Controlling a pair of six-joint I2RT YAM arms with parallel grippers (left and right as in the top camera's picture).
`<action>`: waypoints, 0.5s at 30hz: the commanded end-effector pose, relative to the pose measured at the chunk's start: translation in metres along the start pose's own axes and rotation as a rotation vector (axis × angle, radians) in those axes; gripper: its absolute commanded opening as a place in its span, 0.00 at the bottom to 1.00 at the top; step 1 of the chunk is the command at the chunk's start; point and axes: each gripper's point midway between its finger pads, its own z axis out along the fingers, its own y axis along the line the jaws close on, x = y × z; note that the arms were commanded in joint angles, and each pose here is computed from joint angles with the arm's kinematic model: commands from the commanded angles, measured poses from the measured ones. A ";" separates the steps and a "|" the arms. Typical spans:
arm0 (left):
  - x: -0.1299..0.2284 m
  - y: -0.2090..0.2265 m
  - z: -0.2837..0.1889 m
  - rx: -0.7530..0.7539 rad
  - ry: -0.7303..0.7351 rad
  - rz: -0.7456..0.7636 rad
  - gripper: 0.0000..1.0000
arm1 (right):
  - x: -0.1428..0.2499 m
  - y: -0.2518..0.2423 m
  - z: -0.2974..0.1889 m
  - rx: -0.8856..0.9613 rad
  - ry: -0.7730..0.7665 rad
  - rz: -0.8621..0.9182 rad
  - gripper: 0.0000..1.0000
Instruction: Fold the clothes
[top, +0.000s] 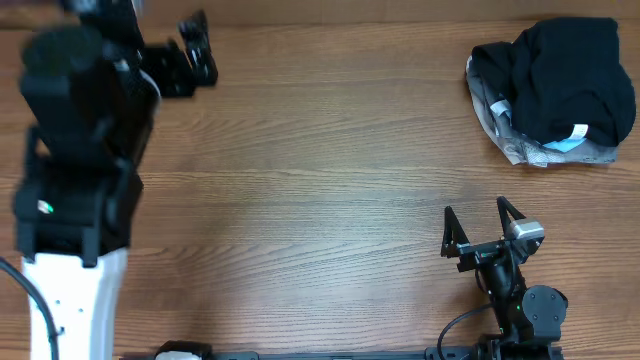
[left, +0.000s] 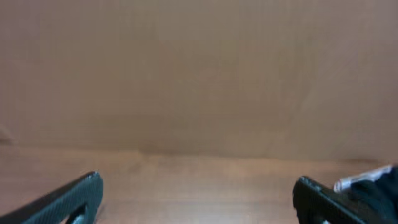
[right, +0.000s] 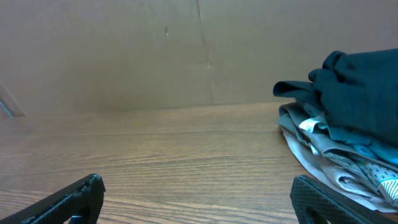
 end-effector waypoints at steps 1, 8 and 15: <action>0.046 0.009 -0.014 0.020 -0.016 -0.025 1.00 | 0.001 -0.001 0.000 0.004 -0.008 0.006 1.00; 0.133 0.027 -0.032 0.075 -0.125 -0.041 1.00 | 0.001 -0.001 0.000 0.004 -0.008 0.006 1.00; 0.225 0.056 -0.059 0.081 -0.290 -0.149 1.00 | 0.001 -0.001 0.000 0.004 -0.008 0.006 1.00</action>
